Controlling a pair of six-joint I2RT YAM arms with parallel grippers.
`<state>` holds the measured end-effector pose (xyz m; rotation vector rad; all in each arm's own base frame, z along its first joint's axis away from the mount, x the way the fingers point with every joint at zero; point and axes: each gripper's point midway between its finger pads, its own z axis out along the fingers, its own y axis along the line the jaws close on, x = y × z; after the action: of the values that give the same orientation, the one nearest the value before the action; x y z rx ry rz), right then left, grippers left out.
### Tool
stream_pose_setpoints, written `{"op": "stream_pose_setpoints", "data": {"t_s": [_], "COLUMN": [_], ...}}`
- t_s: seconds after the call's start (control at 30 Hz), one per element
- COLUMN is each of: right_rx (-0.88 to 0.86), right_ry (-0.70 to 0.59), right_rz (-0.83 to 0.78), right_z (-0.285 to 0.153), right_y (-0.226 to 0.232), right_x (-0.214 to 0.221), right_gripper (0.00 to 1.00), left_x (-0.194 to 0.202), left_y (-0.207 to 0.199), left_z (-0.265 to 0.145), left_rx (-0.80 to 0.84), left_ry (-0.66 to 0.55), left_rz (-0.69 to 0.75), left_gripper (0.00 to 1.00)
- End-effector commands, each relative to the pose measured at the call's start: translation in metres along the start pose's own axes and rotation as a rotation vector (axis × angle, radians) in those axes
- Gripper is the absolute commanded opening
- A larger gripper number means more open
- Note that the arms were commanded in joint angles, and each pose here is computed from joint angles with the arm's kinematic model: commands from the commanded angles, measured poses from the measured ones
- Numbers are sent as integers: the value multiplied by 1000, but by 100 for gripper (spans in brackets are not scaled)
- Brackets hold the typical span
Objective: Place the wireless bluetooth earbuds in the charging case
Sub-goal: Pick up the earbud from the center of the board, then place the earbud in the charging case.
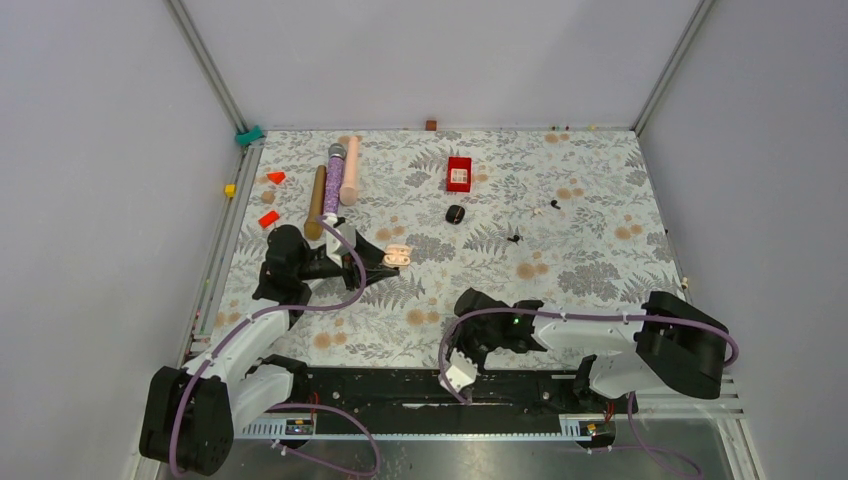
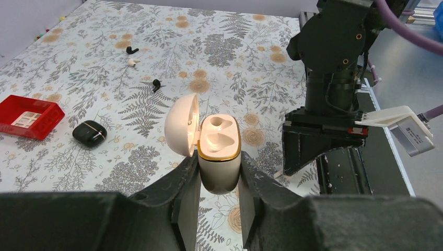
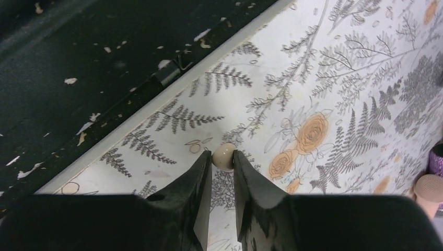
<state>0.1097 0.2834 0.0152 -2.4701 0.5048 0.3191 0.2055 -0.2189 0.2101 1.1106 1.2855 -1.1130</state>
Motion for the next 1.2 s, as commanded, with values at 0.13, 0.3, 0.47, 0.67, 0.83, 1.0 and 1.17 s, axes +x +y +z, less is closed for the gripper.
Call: {"op": "stream_pose_setpoints", "data": {"t_s": [0.13,0.3,0.47,0.67,0.83,1.0,1.17], "right_rx": [-27,-40,8,75,39,14,6], "right_ry": [-70,-180,-387,-677,-842,-849,-856], "right_rz": [193,318,496,623,665,729,813], "right_z": [-41,-70,-121,-183,-209,-203,-192], "right_y": [-26,-40,-71,-112,-131,-145,-156], "right_x": [-33,-53,-78,-114,-134,-126,-115], "right_gripper": [16,15,14,14,14,13,12], "left_x": [-6,-4,0,6,7,6,8], "left_y": [-8,-11,-16,-32,-51,-65,-76], "left_z": [0,1,3,10,14,15,13], "left_rx": [70,89,118,197,286,357,408], "left_ry": [-13,-3,17,44,55,53,61], "left_rz": [74,78,85,120,100,98,102], "left_gripper": [0,0,0,0,0,0,0]}}
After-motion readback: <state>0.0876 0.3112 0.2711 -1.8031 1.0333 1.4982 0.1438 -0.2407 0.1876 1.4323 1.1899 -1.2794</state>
